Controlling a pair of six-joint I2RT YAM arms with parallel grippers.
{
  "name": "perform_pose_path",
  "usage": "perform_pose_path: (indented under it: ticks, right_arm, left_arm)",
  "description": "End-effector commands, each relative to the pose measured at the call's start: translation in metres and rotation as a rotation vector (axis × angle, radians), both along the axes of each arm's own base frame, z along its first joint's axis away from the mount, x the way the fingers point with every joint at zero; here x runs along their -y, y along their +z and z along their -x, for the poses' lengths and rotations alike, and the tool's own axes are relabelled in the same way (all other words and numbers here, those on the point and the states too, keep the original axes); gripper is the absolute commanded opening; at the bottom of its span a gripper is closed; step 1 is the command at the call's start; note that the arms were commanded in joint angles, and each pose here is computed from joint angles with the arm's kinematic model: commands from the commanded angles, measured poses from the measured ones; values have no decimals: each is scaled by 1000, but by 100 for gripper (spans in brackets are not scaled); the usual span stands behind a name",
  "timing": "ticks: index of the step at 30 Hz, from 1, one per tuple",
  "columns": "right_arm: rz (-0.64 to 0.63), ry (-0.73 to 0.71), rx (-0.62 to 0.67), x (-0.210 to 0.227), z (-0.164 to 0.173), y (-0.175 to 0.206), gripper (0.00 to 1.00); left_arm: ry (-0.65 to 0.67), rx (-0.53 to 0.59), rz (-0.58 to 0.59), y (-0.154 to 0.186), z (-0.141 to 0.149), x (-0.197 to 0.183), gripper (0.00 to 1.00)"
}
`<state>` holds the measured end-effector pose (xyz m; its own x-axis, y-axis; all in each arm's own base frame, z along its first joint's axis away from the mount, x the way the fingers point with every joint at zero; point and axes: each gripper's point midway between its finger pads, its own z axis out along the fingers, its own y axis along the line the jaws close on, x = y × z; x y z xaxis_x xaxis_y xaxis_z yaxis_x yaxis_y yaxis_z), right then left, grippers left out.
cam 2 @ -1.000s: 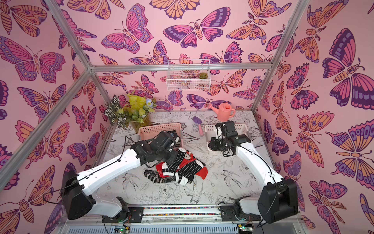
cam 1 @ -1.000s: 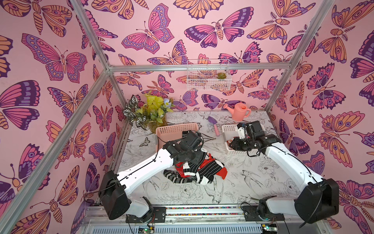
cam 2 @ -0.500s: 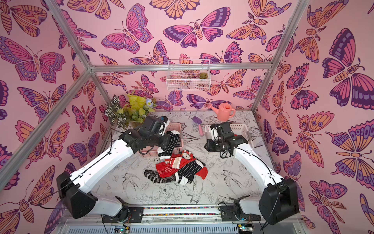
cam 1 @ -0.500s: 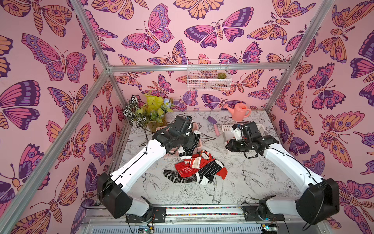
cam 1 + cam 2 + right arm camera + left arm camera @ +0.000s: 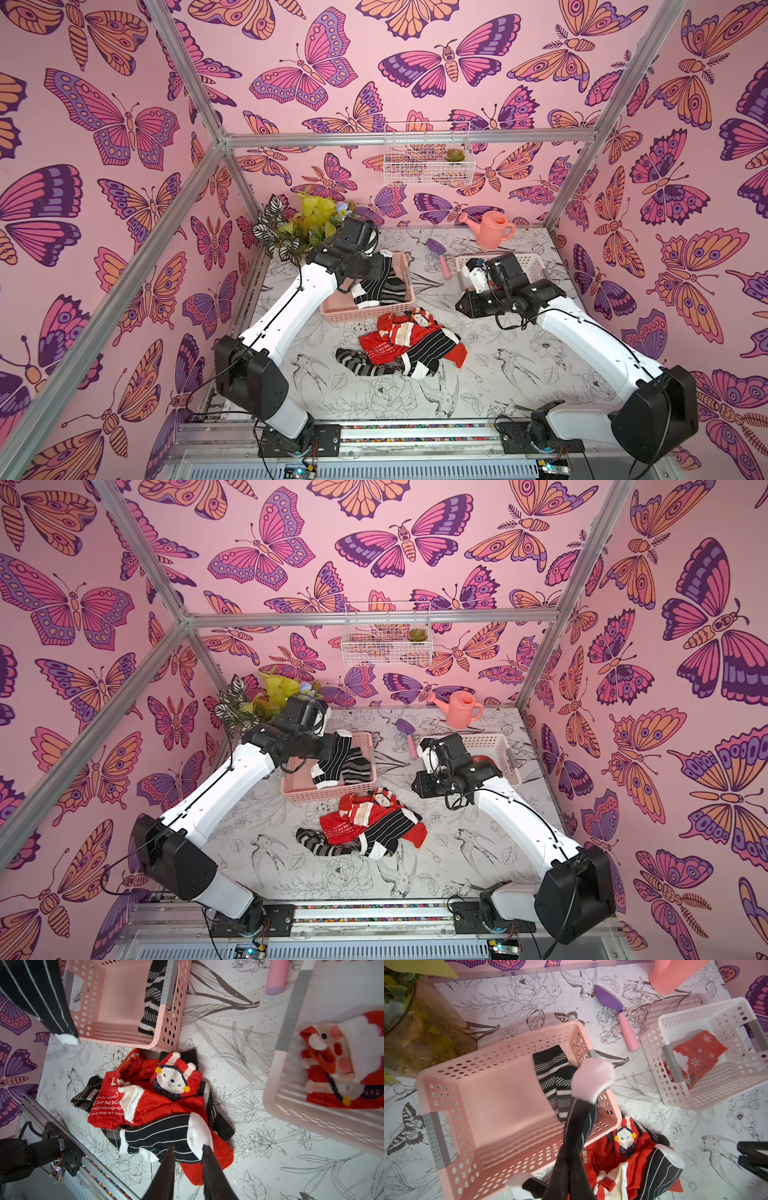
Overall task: Sort the socks into the basket by color
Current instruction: Place the sock in the bin.
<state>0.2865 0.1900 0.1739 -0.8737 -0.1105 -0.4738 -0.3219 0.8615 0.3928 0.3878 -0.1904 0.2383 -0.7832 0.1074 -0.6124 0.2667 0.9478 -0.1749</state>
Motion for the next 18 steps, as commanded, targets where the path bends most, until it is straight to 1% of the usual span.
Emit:
perform_pose_path:
  ticks: [1, 8, 18]
  right_arm:
    - [8, 13, 33, -1, 2, 12, 26]
    - [2, 20, 36, -5, 5, 12, 26]
    - [-5, 30, 42, -7, 8, 14, 26]
  left_arm:
    - [-4, -21, 9, -3, -9, -3, 0]
    - [48, -65, 27, -20, -30, -11, 0]
    - [64, -114, 15, -48, -47, -8, 0]
